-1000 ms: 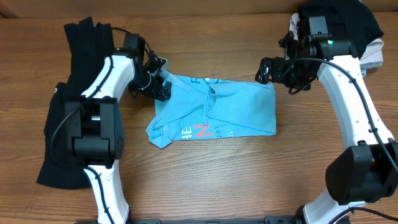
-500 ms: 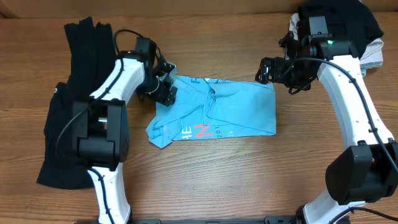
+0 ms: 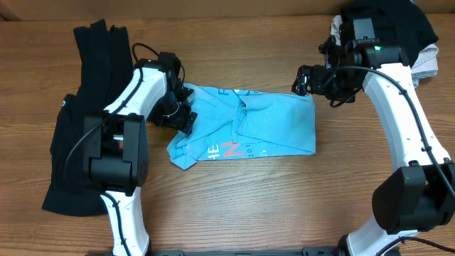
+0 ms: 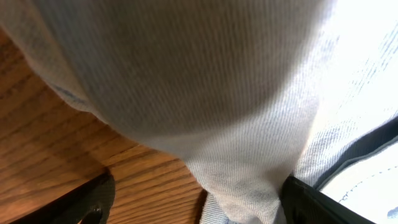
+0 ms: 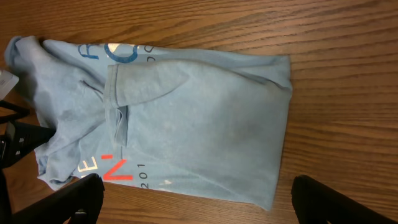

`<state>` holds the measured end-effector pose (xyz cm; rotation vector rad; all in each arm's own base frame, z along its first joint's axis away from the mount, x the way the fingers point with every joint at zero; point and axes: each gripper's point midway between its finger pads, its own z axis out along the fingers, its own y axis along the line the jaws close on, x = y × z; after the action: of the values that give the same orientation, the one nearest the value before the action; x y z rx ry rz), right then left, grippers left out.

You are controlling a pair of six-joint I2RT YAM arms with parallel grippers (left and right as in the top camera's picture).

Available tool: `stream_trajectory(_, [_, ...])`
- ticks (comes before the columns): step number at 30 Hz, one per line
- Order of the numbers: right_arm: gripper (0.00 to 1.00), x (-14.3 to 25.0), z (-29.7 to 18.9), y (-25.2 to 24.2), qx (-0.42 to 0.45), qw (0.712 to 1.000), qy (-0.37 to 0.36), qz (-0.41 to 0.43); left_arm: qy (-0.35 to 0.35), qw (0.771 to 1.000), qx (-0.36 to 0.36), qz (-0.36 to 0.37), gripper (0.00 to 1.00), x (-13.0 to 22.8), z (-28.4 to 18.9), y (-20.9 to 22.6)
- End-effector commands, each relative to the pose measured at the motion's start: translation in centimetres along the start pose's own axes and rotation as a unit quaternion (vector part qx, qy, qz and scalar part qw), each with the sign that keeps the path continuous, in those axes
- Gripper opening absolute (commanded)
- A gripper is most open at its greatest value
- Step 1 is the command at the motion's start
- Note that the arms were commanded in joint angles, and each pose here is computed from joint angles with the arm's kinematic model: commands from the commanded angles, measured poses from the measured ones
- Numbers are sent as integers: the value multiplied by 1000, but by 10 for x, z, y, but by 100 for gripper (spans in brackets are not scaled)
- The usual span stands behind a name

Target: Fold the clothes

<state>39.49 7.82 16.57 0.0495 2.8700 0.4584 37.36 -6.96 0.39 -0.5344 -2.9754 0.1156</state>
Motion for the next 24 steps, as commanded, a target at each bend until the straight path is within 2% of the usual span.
stream_trajectory(1, [100, -7, -15, 4, 0, 1000, -25, -10, 20, 1000, 20, -6, 91, 7, 18, -9])
stream_trajectory(7, [100, -8, -15, 4, 0, 1000, -27, -10, -8, 1000, 21, -17, 97, -6, 18, -8])
stream_trajectory(15, [100, -7, -15, 4, 0, 1000, -26, -10, -85, 995, 58, -3, 97, -45, 15, -29])
stream_trajectory(19, [100, -7, -15, 4, 0, 1000, -26, -10, -91, 994, 56, 11, 97, -48, 20, -39])
stream_trajectory(24, [100, -7, -15, 4, 0, 1000, -26, -10, -73, 995, 55, 24, 94, -35, 39, -51])
